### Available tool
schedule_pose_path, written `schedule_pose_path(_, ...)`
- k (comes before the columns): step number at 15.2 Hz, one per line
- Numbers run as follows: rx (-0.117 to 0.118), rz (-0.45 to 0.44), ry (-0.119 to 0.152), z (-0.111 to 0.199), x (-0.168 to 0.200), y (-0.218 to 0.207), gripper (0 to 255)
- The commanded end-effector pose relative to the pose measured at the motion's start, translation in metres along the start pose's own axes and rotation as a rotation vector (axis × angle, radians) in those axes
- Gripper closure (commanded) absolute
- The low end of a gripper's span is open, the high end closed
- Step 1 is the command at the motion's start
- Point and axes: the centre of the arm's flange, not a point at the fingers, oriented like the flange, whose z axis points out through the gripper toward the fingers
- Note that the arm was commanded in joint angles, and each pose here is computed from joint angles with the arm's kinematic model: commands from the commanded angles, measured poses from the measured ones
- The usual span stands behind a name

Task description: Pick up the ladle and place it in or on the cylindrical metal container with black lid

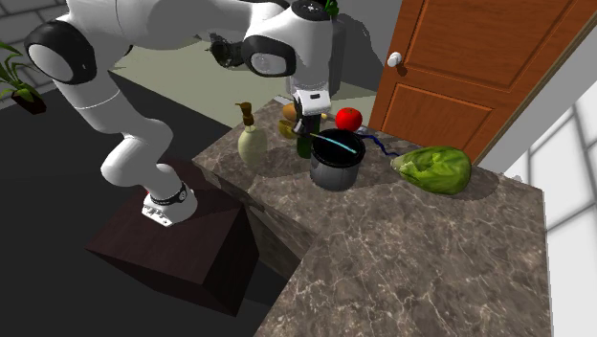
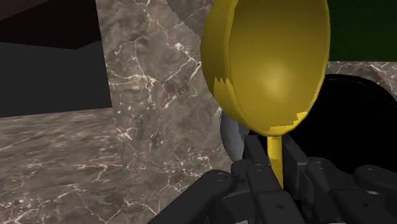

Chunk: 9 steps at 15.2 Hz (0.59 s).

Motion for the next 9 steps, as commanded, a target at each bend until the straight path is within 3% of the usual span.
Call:
schedule_pose_path(1, 0.001, 0.001, 0.0, 0.002, 0.01, -0.028, 255)
schedule_pose_path(7, 0.001, 0.001, 0.0, 0.008, 0.039, -0.102, 255)
schedule_pose_path(9, 0.001, 0.001, 0.0, 0.013, 0.042, -0.106, 255)
